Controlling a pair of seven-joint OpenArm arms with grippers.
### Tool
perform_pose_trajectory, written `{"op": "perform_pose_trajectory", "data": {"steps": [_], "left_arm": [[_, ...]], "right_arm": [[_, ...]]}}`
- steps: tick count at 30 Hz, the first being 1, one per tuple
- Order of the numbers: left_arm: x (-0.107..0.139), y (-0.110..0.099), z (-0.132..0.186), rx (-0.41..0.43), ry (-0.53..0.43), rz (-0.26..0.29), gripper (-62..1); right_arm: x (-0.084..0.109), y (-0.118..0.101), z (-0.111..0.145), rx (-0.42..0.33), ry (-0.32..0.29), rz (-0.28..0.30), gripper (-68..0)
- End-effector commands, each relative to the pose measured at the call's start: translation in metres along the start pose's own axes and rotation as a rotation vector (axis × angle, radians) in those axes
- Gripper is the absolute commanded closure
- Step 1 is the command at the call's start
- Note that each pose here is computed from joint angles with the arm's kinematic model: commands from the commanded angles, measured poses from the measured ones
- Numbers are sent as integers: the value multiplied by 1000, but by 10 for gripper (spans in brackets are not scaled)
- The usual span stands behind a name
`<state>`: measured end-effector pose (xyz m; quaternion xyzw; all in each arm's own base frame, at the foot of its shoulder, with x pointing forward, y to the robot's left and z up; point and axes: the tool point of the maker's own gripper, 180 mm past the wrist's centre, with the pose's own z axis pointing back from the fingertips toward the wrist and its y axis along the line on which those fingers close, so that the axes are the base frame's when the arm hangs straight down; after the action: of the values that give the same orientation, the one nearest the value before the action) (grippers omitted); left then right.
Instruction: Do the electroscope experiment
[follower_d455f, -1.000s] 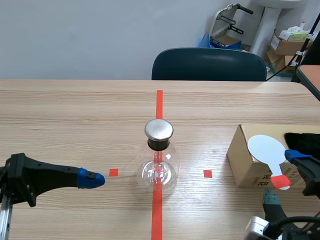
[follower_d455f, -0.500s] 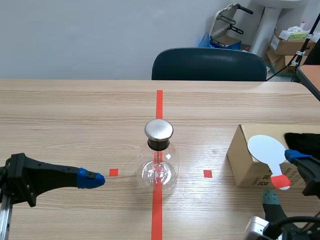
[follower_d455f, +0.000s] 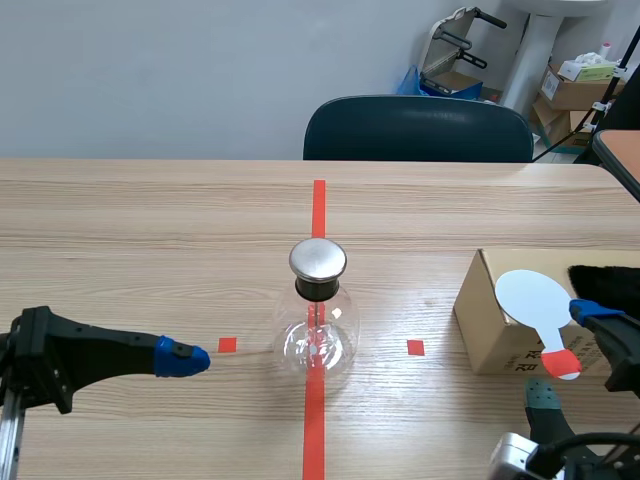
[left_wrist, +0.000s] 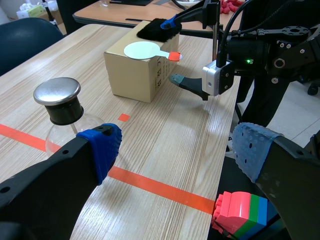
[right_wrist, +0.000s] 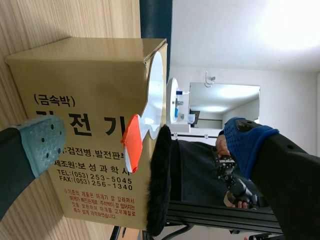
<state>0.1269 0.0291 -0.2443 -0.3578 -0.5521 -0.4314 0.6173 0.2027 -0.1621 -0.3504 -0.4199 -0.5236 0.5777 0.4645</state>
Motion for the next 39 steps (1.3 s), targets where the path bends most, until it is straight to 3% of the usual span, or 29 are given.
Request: {"op": "perform_pose_trajectory", "data": {"steps": [1,6,12,17,24,30,33,39], "left_arm": [[6,-2,-2,1,-28,14,-482],[7,8,-2,53,-29,-24,-482],[-1,39,-14,197,25,-73,-482],[0,80,-17,362,64,-115,-482],[11,133,-7,593,71,-136,-482],[14,162,11,745,85,-116,-480],[14,171,25,796,93,-124,-477],[20,185,50,912,83,-137,-477]], "right_arm": [[-4,-16,-1,-65,1,44,-679],[4,-3,21,-4,-33,30,-679],[17,-5,67,49,-116,-95,-679],[13,-36,74,60,-159,-288,-679],[0,-104,30,61,-188,-696,-679],[25,-145,11,143,-336,-1010,-679],[39,-160,7,167,-386,-1083,-679],[50,-171,-13,189,-370,-1157,-679]]}}
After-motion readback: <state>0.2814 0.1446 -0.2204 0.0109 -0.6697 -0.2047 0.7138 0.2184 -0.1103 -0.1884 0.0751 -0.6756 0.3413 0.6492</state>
